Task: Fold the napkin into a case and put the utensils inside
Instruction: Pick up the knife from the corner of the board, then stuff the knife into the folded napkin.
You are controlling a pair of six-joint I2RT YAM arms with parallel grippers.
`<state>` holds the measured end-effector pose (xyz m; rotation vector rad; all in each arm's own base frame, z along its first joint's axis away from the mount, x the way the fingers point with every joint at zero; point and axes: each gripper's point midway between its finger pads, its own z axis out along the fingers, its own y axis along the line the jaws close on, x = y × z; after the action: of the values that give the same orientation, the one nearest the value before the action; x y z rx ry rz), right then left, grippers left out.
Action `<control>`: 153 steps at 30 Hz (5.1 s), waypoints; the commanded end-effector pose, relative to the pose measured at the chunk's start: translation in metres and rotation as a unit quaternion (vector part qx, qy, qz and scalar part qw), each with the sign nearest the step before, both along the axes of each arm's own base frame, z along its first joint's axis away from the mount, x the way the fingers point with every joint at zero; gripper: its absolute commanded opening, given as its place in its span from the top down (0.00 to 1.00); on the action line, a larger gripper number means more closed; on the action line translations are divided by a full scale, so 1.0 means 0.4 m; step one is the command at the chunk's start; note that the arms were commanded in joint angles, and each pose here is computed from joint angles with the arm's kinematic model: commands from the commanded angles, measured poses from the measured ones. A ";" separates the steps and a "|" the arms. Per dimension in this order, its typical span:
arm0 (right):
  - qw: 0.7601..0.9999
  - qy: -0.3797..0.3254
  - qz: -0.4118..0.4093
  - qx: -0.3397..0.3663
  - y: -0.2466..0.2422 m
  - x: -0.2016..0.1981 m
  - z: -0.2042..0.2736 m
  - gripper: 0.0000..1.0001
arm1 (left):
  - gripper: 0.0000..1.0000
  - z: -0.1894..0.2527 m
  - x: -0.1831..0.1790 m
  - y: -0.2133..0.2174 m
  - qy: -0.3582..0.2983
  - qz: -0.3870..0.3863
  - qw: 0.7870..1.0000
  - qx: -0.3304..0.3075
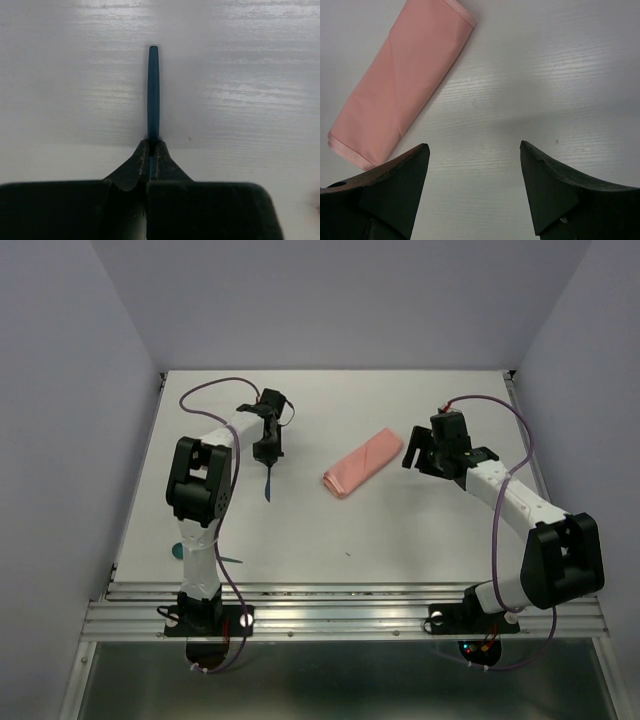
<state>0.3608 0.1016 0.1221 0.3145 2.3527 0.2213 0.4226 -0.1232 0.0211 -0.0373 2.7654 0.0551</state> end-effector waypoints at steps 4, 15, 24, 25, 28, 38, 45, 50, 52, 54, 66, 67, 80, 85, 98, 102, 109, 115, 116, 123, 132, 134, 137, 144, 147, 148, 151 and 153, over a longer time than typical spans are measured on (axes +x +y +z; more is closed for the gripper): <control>1.000 -0.025 0.001 0.004 0.009 0.021 0.050 0.22 | 1.00 -0.035 -0.033 0.012 0.030 -0.023 0.999 -0.004; 1.000 -0.021 0.000 0.007 0.012 0.020 0.045 0.22 | 1.00 0.147 0.004 -0.046 -0.050 -0.089 0.995 -0.005; 1.000 -0.020 -0.002 0.002 0.005 0.016 0.043 0.22 | 1.00 0.197 0.011 -0.133 -0.075 -0.153 0.985 -0.016; 1.000 -0.021 -0.002 0.001 0.005 0.015 0.044 0.22 | 1.00 0.203 0.010 -0.147 -0.078 -0.162 0.983 -0.017; 1.000 -0.021 -0.013 0.000 -0.003 0.011 0.041 0.21 | 1.00 0.232 0.012 -0.188 -0.095 -0.196 0.976 -0.022; 1.000 -0.002 0.009 0.008 0.024 0.030 0.040 0.18 | 1.00 0.322 -0.011 -0.376 -0.144 -0.345 0.925 -0.063; 0.999 0.011 -0.013 0.028 -0.007 0.128 0.031 0.19 | 1.00 0.294 -0.059 -0.465 -0.122 -0.408 0.901 -0.080; 0.999 0.012 -0.028 0.039 -0.025 0.231 0.021 0.35 | 1.00 0.268 -0.086 -0.499 -0.107 -0.431 0.892 -0.087; 0.998 0.014 -0.034 0.042 -0.028 0.277 0.004 0.53 | 1.00 0.250 -0.090 -0.500 -0.095 -0.432 0.893 -0.086; 0.998 0.020 -0.042 0.042 -0.036 0.305 -0.015 0.63 | 1.00 0.235 -0.091 -0.508 -0.088 -0.436 0.892 -0.087; 0.997 0.045 -0.044 0.049 -0.016 0.453 -0.145 0.77 | 1.00 0.170 -0.079 -0.532 -0.061 -0.428 0.900 -0.063; 0.996 0.050 -0.032 0.061 0.000 0.454 -0.154 0.77 | 1.00 0.166 -0.079 -0.534 -0.059 -0.428 0.899 -0.064; 0.995 0.062 0.026 0.078 0.078 0.460 -0.172 0.77 | 1.00 0.087 -0.088 -0.539 -0.020 -0.421 0.905 -0.065; 0.994 0.063 0.038 0.078 0.104 0.449 -0.169 0.77 | 1.00 0.076 -0.079 -0.542 -0.014 -0.411 0.909 -0.063; 0.992 0.076 0.058 0.080 0.145 0.410 -0.193 0.78 | 1.00 0.075 -0.060 -0.553 -0.015 -0.384 0.921 -0.065; 0.992 0.078 0.063 0.082 0.147 0.399 -0.198 0.78 | 1.00 0.081 -0.055 -0.561 -0.020 -0.385 0.920 -0.068; 0.990 0.079 0.078 0.084 0.173 0.378 -0.194 0.78 | 1.00 0.081 -0.043 -0.581 -0.024 -0.389 0.917 -0.080; 0.988 0.083 0.094 0.088 0.200 0.357 -0.197 0.78 | 1.00 0.094 -0.024 -0.590 -0.036 -0.394 0.915 -0.076; 0.988 0.082 0.095 0.089 0.201 0.357 -0.195 0.78 | 1.00 0.098 -0.021 -0.594 -0.040 -0.395 0.914 -0.079; 0.987 0.090 0.101 0.088 0.209 0.332 -0.210 0.78 | 1.00 0.108 0.005 -0.611 -0.057 -0.401 0.911 -0.078; 0.986 0.093 0.106 0.091 0.219 0.313 -0.211 0.78 | 1.00 0.107 0.010 -0.623 -0.063 -0.410 0.906 -0.082; 0.986 0.095 0.106 0.089 0.217 0.310 -0.215 0.78 | 1.00 0.107 0.013 -0.614 -0.065 -0.406 0.908 -0.076; 0.986 0.094 0.106 0.089 0.217 0.310 -0.211 0.78 | 0.84 0.115 0.013 -0.604 -0.068 -0.402 0.910 -0.068; 0.986 0.090 0.107 0.088 0.216 0.309 -0.201 0.78 | 0.73 0.156 0.002 -0.575 -0.071 -0.390 0.917 -0.054; 0.986 0.089 0.107 0.086 0.214 0.309 -0.199 0.78 | 0.73 0.174 -0.005 -0.561 -0.075 -0.381 0.920 -0.051; 0.986 0.089 0.108 0.087 0.215 0.308 -0.198 0.78 | 0.65 0.179 -0.011 -0.556 -0.076 -0.378 0.921 -0.050; 0.986 0.089 0.108 0.087 0.214 0.308 -0.198 0.78 | 0.55 0.188 -0.017 -0.551 -0.075 -0.378 0.921 -0.051; 0.986 0.090 0.108 0.086 0.214 0.307 -0.198 0.78 | 0.54 0.188 -0.021 -0.548 -0.073 -0.378 0.922 -0.051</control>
<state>0.4937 0.1825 0.0318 0.2132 2.5467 0.5216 0.4138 -0.3405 0.0453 0.9778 2.5328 -0.2608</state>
